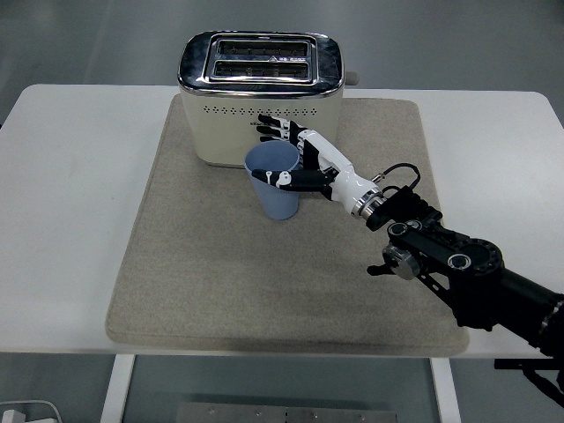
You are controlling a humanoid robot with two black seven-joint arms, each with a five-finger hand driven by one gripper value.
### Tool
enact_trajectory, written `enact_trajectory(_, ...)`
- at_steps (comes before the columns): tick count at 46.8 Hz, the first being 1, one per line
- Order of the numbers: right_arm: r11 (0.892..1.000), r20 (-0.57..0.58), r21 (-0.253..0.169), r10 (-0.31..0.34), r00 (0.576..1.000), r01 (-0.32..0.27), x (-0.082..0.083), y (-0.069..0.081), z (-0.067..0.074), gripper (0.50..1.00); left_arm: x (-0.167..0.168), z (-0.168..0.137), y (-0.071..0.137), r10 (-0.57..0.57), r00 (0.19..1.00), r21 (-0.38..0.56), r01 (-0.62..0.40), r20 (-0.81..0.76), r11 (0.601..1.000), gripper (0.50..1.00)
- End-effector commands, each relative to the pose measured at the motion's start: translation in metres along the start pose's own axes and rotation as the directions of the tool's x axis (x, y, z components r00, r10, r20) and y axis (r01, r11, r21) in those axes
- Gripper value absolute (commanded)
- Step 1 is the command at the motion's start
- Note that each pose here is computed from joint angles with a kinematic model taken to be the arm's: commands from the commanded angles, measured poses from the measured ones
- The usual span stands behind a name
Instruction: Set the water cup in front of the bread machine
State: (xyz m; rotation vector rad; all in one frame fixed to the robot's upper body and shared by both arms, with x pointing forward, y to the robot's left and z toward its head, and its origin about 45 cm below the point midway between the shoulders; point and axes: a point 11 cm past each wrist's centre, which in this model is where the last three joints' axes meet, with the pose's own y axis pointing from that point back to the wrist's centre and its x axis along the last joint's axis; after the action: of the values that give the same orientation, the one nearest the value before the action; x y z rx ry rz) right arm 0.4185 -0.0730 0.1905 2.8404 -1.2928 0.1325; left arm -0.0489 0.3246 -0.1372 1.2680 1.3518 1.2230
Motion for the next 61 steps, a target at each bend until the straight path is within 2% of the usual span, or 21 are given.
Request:
enact_trajectory(1, 1.0, 0.008, -0.003, 0.002, 1.0, -0.002, 0.0, 0.0, 0.0, 0.924, 0.0, 0.0, 0.0, 0.0, 1.0, 0.0, 0.0, 0.0, 1.0, 1.0)
enact_trajectory(16, 1.0, 0.026, 0.002, -0.002, 1.0, 0.002, -0.002, 0.0, -0.001, 0.924, 0.001, 0.0, 0.0, 0.001, 1.0, 0.0, -0.001, 0.0, 1.0, 1.0)
enact_trajectory(24, 1.0, 0.037, 0.016, -0.018, 0.999, 0.018, -0.008, -0.002, -0.005, 0.924, 0.0, 0.0, 0.0, 0.0, 1.0, 0.0, 0.0, 0.001, 1.0, 1.0)
enact_trajectory(61, 1.0, 0.021, 0.017, 0.003, 1.0, -0.003, 0.019, 0.011, -0.011, 0.924, 0.001, 0.0, 0.0, 0.001, 1.0, 0.0, -0.001, 0.0, 1.0, 1.0)
